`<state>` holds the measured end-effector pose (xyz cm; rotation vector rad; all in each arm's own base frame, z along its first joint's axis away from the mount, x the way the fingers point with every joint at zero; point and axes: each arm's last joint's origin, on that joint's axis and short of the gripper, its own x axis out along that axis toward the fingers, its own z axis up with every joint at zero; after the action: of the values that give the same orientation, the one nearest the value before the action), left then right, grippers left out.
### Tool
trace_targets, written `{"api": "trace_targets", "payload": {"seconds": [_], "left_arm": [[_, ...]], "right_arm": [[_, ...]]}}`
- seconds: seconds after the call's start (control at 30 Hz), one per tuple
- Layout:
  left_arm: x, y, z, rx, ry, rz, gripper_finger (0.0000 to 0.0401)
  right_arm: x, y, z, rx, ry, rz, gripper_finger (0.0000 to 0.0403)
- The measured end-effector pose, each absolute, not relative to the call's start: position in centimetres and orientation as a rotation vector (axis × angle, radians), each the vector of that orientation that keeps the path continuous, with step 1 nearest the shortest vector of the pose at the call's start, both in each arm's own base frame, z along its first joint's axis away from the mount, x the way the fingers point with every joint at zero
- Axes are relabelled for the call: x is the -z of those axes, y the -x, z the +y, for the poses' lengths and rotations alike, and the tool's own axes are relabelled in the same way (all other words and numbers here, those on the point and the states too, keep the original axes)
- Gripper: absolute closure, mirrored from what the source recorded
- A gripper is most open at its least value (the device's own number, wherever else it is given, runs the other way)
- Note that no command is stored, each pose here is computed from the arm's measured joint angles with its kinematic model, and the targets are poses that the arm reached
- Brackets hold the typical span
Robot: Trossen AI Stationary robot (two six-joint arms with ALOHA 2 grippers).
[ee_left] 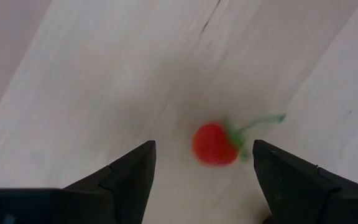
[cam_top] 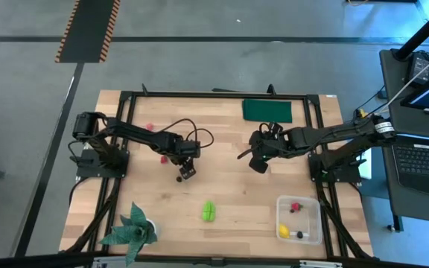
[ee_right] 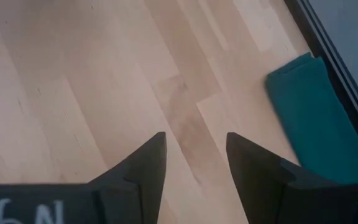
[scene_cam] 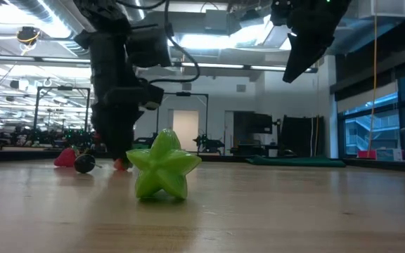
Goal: Pick and placing Produce into tupperware
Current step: Put the red cherry into the transparent bin
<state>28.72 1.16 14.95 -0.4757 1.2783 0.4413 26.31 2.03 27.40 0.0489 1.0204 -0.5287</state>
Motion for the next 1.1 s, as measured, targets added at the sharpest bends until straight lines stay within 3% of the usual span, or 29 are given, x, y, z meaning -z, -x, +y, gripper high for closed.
{"api": "trace_targets", "payload": {"seconds": [0.5,1.1], "left_arm": [[-13.5,-29.2,0.5,-0.414,0.398,1.327,0.0151],[-13.3,-29.2,0.6,-0.416,0.388,1.325,0.0266]], "right_arm": [[-27.4,-26.3,2.0,0.530,-0.052,1.019,0.0232],[-27.4,-26.3,2.0,0.531,-0.054,1.019,0.0232]]}}
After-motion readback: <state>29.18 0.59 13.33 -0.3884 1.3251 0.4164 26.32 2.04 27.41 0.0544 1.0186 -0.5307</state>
